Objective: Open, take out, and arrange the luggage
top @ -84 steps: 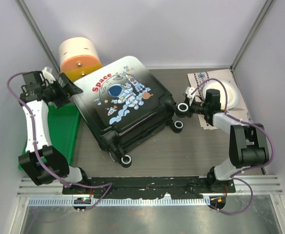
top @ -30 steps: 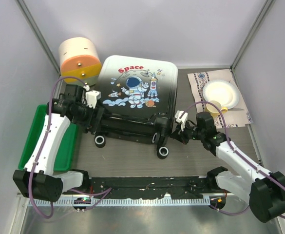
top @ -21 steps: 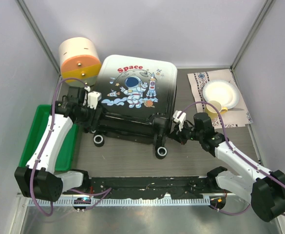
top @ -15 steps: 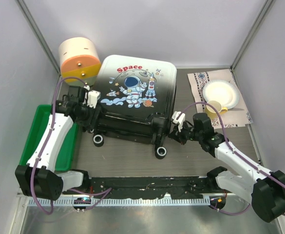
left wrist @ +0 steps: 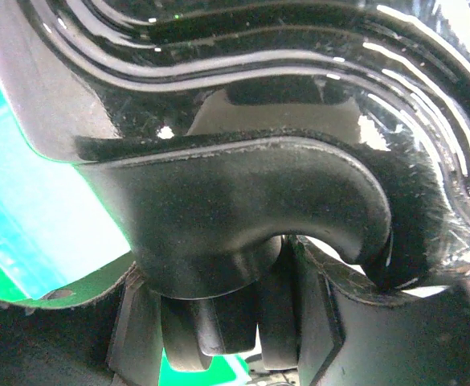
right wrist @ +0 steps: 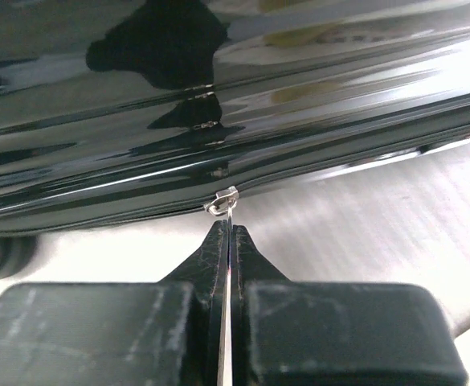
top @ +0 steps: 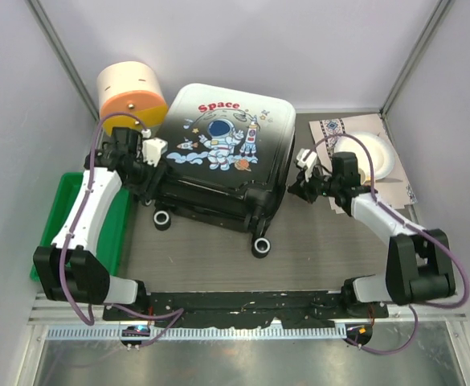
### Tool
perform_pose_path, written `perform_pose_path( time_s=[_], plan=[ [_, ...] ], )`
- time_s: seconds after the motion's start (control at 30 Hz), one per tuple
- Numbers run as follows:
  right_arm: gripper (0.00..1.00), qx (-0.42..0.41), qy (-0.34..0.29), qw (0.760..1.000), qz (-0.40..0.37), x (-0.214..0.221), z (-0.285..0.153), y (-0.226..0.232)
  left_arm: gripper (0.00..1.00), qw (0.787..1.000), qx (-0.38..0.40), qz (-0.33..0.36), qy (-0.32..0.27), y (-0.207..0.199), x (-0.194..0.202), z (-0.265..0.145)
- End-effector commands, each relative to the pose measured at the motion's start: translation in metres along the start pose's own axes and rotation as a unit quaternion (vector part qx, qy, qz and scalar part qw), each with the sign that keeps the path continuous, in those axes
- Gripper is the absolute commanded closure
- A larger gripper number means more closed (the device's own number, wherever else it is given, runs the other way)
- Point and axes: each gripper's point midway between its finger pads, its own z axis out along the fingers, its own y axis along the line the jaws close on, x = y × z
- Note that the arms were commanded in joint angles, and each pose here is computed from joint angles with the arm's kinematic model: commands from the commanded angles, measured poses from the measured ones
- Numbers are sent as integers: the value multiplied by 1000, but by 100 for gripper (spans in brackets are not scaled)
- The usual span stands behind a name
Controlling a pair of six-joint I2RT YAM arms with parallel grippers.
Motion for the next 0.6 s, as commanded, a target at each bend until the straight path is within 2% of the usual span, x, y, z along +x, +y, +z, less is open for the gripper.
perform_pose_path(
  time_s=[0.0, 0.13, 0.2, 0.23, 0.33, 0.47, 0.53, 0.57],
  plan=[
    [99, 94, -40, 992, -67, -39, 3, -88, 100, 997, -55, 54, 19, 39, -6, 16],
    [99, 137, -63, 987, -47, -54, 10, -145, 100, 996, -56, 67, 18, 49, -18, 26],
    [99, 152, -65, 986, -27, -47, 20, -172, 100, 996, -49, 70, 26, 53, -20, 36],
    [99, 158, -82, 984, -26, -63, 22, -185, 100, 996, -53, 69, 23, 58, -25, 35],
    [99, 199, -104, 974, -23, -70, 21, -238, 100, 996, -56, 72, 26, 69, -30, 43],
    [99, 225, -127, 966, 1, -85, 35, -281, 100, 995, -54, 84, 31, 75, -34, 51],
    [99, 232, -146, 962, -12, -102, 37, -297, 100, 996, -47, 74, 30, 82, -29, 54],
    [99, 227, -142, 963, -3, -87, 49, -304, 100, 995, -47, 81, 28, 83, -30, 56]
  ],
)
